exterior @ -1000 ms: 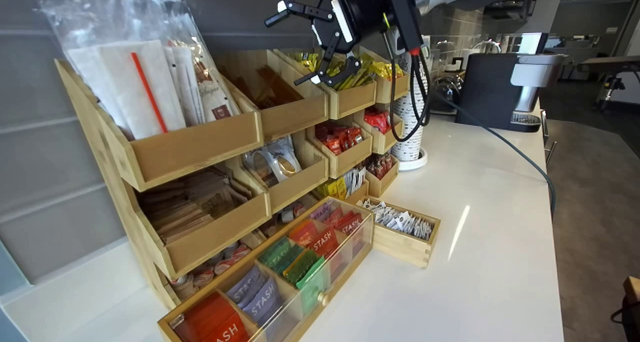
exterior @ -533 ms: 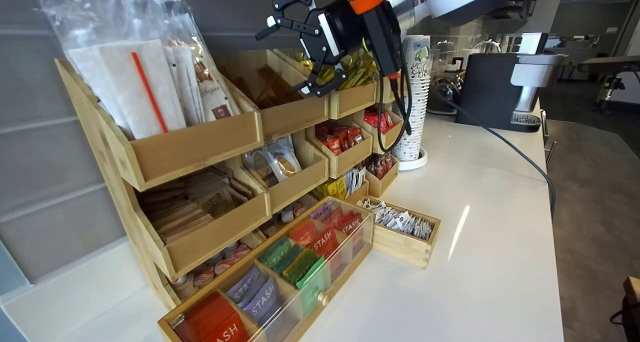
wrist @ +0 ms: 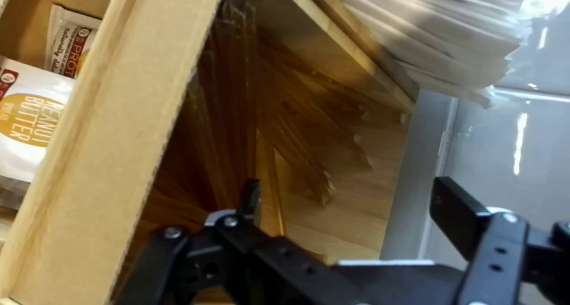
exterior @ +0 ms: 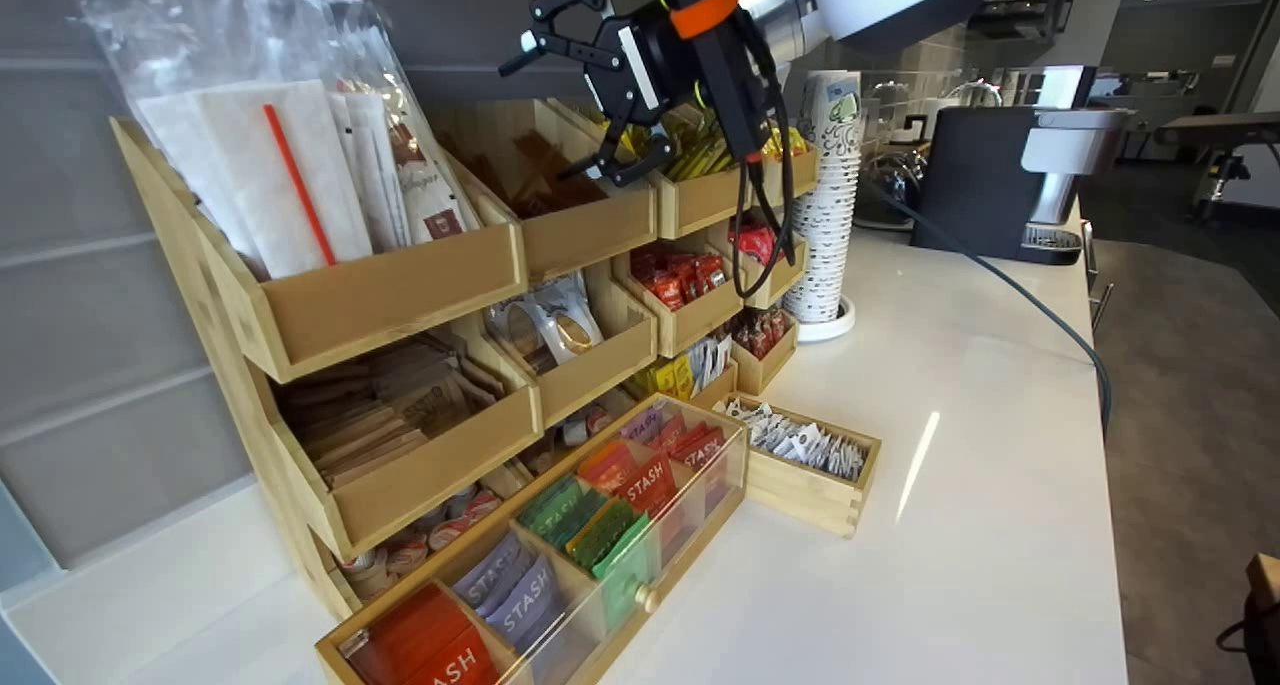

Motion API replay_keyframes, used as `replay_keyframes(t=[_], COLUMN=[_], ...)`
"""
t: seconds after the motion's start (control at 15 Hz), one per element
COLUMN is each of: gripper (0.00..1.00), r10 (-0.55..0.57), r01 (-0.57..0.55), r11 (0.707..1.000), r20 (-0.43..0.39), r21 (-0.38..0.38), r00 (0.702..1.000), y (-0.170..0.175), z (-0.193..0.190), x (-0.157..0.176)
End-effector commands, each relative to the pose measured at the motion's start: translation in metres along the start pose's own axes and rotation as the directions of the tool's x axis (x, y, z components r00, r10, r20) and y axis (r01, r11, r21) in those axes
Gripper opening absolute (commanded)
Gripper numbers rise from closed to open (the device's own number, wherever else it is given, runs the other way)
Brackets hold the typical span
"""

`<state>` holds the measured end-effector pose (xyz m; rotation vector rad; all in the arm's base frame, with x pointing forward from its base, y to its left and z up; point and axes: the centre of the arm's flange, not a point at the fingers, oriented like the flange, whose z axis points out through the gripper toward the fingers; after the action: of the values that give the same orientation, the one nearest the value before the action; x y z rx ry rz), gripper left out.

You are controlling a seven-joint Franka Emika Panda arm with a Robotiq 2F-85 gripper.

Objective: Remove a brown stick from the second top compartment from the left and put it on the counter

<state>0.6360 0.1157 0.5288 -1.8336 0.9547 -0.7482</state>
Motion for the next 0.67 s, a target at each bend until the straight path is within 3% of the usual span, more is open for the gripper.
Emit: replay_keyframes(t=[0.0, 0.13, 0.2, 0.33, 0.6], gripper=[0.69, 0.70, 0.47, 0.42, 0.12], r10=[-0.015, -0.015, -0.015, -0.017, -0.017], r01=[0.015, 0.015, 0.015, 0.016, 0.017], r11=[1.000, 1.000, 1.000, 1.000, 1.000], r20=[-0.028, -0.030, -0.026, -0.030, -0.038], r21=[0.002, -0.004, -0.008, -0.012, -0.017], r00=[0.999, 0.999, 1.000, 0.999, 0.999], y=[0.001, 0.004, 0.005, 0.007, 0.009], z=[0.019, 0.023, 0.025, 0.028, 0.030], x=[0.003, 0.005, 0.006, 0.007, 0.009])
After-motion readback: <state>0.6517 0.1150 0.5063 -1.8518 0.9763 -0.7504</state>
